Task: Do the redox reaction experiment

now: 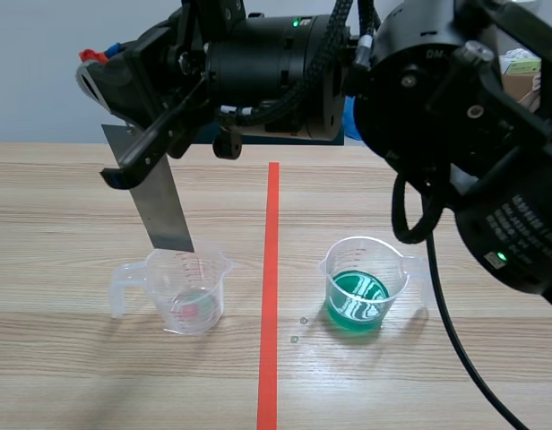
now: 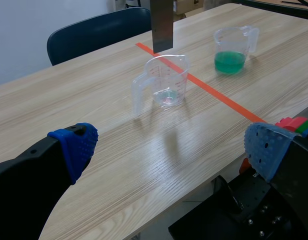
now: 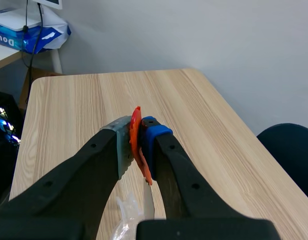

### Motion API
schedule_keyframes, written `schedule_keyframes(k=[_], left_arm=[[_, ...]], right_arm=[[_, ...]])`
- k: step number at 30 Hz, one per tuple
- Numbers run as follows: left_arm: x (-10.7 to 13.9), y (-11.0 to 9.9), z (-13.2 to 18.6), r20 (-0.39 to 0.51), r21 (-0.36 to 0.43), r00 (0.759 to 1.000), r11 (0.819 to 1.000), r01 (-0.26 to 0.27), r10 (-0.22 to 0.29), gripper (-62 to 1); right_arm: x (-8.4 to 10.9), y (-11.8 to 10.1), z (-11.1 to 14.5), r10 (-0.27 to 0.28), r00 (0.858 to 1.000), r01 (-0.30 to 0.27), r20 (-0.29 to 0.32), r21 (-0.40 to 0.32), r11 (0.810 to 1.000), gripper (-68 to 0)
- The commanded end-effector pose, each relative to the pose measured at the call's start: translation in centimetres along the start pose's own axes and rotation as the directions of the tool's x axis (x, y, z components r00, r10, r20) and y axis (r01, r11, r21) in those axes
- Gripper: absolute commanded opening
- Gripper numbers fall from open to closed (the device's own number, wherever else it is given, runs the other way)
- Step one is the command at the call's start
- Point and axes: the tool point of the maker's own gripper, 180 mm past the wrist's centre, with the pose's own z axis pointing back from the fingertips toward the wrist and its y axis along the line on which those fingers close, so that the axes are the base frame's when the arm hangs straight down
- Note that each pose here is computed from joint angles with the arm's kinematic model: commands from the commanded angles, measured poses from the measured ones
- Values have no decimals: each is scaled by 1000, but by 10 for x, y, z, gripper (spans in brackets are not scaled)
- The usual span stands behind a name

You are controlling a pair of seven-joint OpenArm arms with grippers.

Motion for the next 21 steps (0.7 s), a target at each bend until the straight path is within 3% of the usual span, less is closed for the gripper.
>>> schedule_keyframes(k=[1, 21], left_arm=[[5, 2, -1, 23, 10, 1000, 1000, 6, -6, 14], [5, 2, -1, 23, 10, 1000, 1000, 6, -7, 14]], right_arm=[[6, -4, -3, -2, 1000, 2, 24, -9, 1000, -669], [2, -6, -4, -14, 1000, 14, 17, -16, 1000, -669]])
